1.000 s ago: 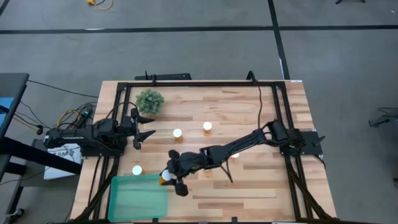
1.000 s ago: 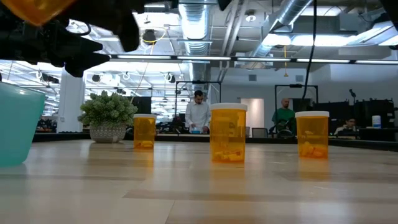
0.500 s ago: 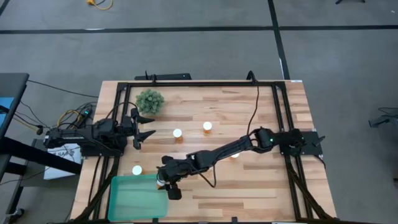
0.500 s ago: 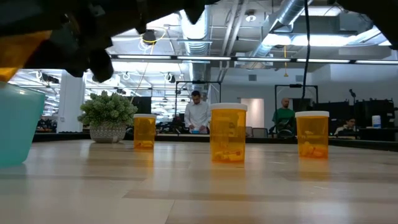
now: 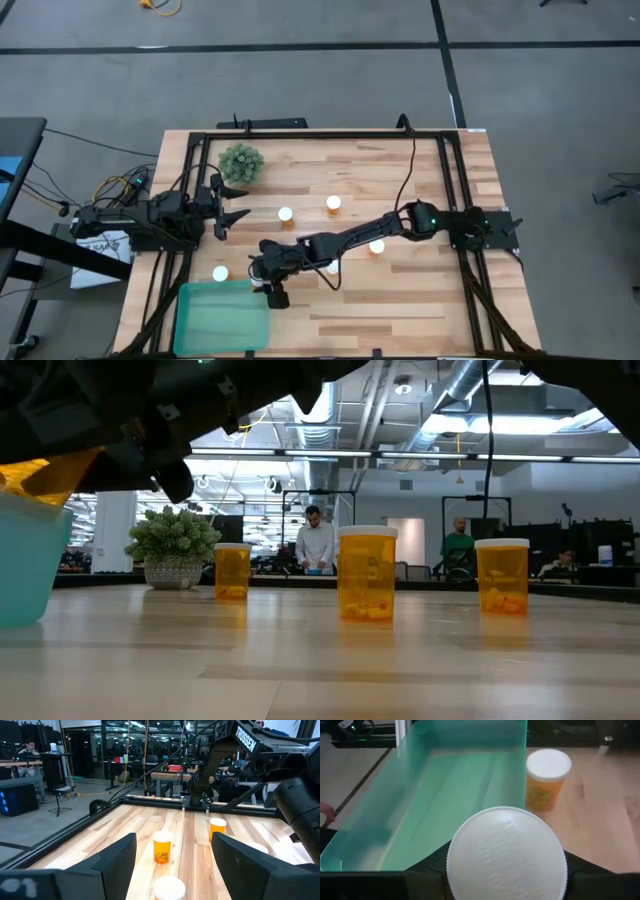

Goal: Pick and place pill bottles into a basket
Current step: Put the yellow pill bottle into the green bin

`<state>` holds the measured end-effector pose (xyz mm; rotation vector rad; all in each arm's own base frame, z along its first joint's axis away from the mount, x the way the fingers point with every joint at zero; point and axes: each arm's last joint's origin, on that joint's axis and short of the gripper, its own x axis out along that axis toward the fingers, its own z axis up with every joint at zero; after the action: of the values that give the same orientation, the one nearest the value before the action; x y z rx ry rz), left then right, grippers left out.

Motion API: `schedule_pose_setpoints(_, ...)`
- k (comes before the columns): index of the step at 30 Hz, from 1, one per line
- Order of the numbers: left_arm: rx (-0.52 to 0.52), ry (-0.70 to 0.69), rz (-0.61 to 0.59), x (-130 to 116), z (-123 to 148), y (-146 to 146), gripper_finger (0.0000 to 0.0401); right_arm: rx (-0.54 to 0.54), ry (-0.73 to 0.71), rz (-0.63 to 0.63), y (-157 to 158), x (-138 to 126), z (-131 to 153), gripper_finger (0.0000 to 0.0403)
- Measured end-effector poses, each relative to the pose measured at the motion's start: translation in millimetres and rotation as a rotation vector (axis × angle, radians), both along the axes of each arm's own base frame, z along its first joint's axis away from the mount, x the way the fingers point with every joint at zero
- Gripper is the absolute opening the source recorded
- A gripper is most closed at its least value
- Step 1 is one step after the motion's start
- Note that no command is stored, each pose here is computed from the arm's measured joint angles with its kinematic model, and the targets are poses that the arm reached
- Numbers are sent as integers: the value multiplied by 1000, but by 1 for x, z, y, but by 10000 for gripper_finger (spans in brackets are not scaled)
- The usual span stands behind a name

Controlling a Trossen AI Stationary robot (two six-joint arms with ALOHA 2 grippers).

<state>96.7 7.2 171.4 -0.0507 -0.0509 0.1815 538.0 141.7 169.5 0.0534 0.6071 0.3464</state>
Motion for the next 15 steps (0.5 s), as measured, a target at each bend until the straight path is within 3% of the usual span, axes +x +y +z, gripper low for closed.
schedule_pose_setpoints(15, -1, 0, 0, 0, 0, 0, 249, -60, -24, 65, 13, -4, 0, 181)
